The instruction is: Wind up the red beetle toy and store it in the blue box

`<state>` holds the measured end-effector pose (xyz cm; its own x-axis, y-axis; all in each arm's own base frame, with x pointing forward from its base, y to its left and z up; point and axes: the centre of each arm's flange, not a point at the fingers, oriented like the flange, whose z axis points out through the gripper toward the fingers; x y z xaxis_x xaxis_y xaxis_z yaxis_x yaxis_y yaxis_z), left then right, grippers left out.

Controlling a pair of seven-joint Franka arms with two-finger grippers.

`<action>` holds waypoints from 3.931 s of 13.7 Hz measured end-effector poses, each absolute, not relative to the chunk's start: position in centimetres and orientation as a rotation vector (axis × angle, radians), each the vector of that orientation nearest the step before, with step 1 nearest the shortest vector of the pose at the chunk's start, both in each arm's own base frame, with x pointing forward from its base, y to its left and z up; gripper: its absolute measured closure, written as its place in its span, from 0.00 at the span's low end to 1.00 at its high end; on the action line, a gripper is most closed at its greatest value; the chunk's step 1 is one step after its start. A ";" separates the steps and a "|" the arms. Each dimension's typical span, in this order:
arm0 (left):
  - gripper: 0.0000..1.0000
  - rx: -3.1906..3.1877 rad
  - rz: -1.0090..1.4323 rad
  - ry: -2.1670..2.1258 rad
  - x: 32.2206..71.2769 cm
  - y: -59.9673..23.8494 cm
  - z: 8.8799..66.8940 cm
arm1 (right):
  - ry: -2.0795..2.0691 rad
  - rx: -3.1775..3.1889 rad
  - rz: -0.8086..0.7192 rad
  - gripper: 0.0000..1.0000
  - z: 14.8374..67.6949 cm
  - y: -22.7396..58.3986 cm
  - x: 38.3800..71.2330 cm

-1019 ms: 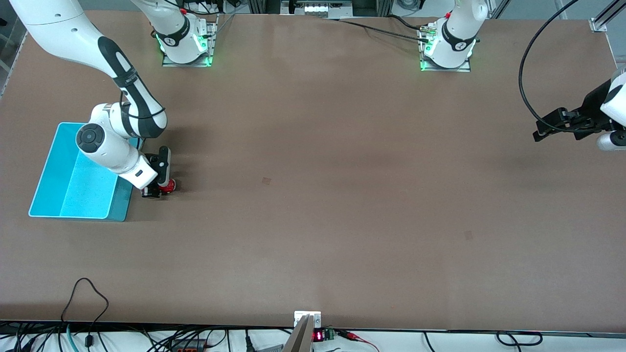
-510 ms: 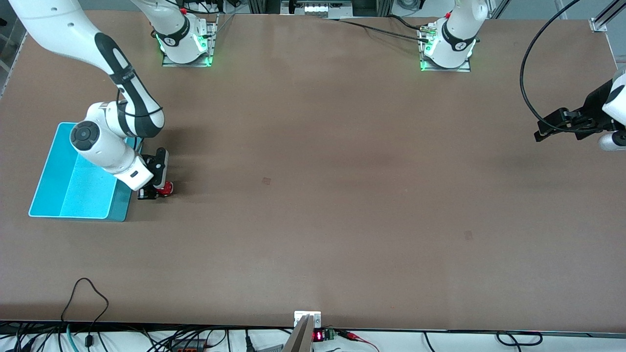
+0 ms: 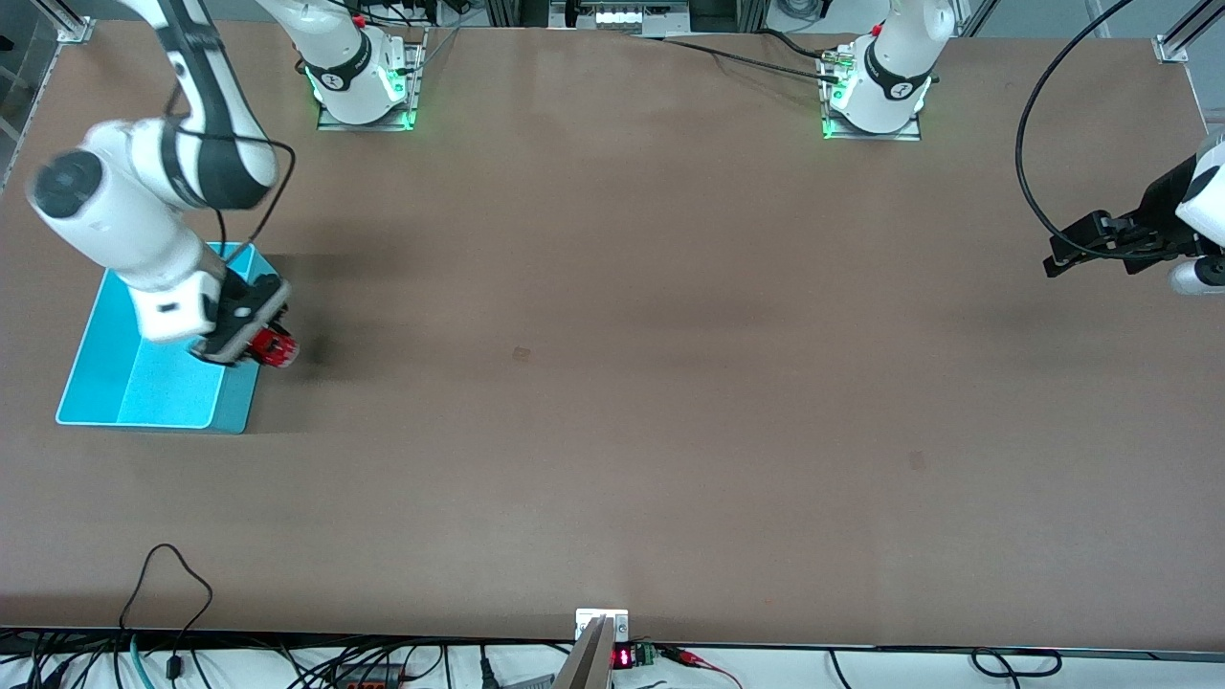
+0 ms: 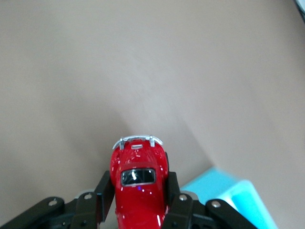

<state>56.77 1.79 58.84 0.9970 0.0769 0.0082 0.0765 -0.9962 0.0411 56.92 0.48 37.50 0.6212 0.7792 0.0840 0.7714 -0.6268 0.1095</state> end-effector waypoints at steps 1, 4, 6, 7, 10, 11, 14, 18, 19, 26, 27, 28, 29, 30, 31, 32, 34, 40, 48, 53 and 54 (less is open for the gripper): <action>0.00 3.099 0.015 0.120 56.8 1.8 58.8 | 1.157 2.849 0.172 0.52 38.3 -1.9 56.5; 0.00 3.099 0.015 0.121 56.8 1.8 58.8 | 0.707 3.031 0.107 0.52 37.8 -11.0 54.8; 0.00 3.098 0.015 0.122 56.8 1.9 58.8 | 0.488 3.112 0.025 0.52 36.0 -15.0 53.3; 0.00 3.098 0.015 0.123 56.8 1.9 58.8 | 0.386 3.135 -0.008 0.52 34.9 -16.1 52.9; 0.00 3.098 0.016 0.123 56.8 1.9 58.9 | 0.122 3.166 -0.104 0.52 30.4 -17.2 52.8; 0.00 3.098 0.016 0.121 56.8 1.9 58.9 | 0.050 3.167 -0.129 0.52 28.8 -17.4 52.8; 0.00 3.099 0.016 0.120 56.8 1.8 58.9 | -0.082 3.161 -0.215 0.52 24.4 -18.9 52.8; 0.00 3.098 0.016 0.121 56.8 1.9 58.9 | -0.191 3.145 -0.303 0.52 20.8 -21.2 52.2; 0.00 3.098 0.016 0.121 56.8 1.9 58.9 | -0.201 3.143 -0.319 0.52 20.2 -21.5 52.0; 0.00 3.098 0.016 0.121 56.8 1.9 58.9 | -0.197 3.142 -0.316 0.28 19.9 -22.0 52.2; 0.00 3.098 0.016 0.121 56.8 1.9 58.9 | -0.191 3.141 -0.297 0.17 20.4 -22.2 52.7; 0.00 3.098 0.016 0.121 56.8 1.9 58.9 | -0.184 3.140 -0.274 0.08 21.3 -22.3 53.3; 0.00 3.098 0.016 0.121 56.8 1.9 58.9 | -0.175 3.142 -0.261 0.00 22.7 -22.2 54.1; 0.00 3.098 0.016 0.121 56.8 1.9 58.9 | -0.165 3.147 -0.259 0.00 24.7 -22.1 55.1; 0.00 3.098 0.016 0.121 56.8 1.8 58.9 | -0.156 3.154 -0.262 0.00 27.4 -22.0 56.1; 0.00 3.098 0.016 0.120 56.8 1.8 58.9 | -0.144 3.159 -0.258 0.00 30.7 -21.8 57.2; 0.00 3.099 0.016 0.120 56.8 1.8 58.9 | -0.094 3.170 -0.216 0.00 38.1 -20.6 59.2; 0.00 3.099 0.017 0.119 56.8 1.8 58.9 | 0.228 3.153 -0.143 0.00 53.0 -9.4 61.3; 0.00 3.098 0.079 0.118 57.2 1.8 59.3 | 0.263 3.108 -0.145 0.00 64.1 -5.3 54.2; 0.00 3.098 0.078 0.117 57.2 1.8 59.3 | 0.210 3.113 -0.179 0.00 63.1 -5.3 54.3; 0.00 3.098 0.078 0.117 57.2 1.8 59.3 | 0.194 3.113 -0.185 0.00 62.9 -5.3 54.3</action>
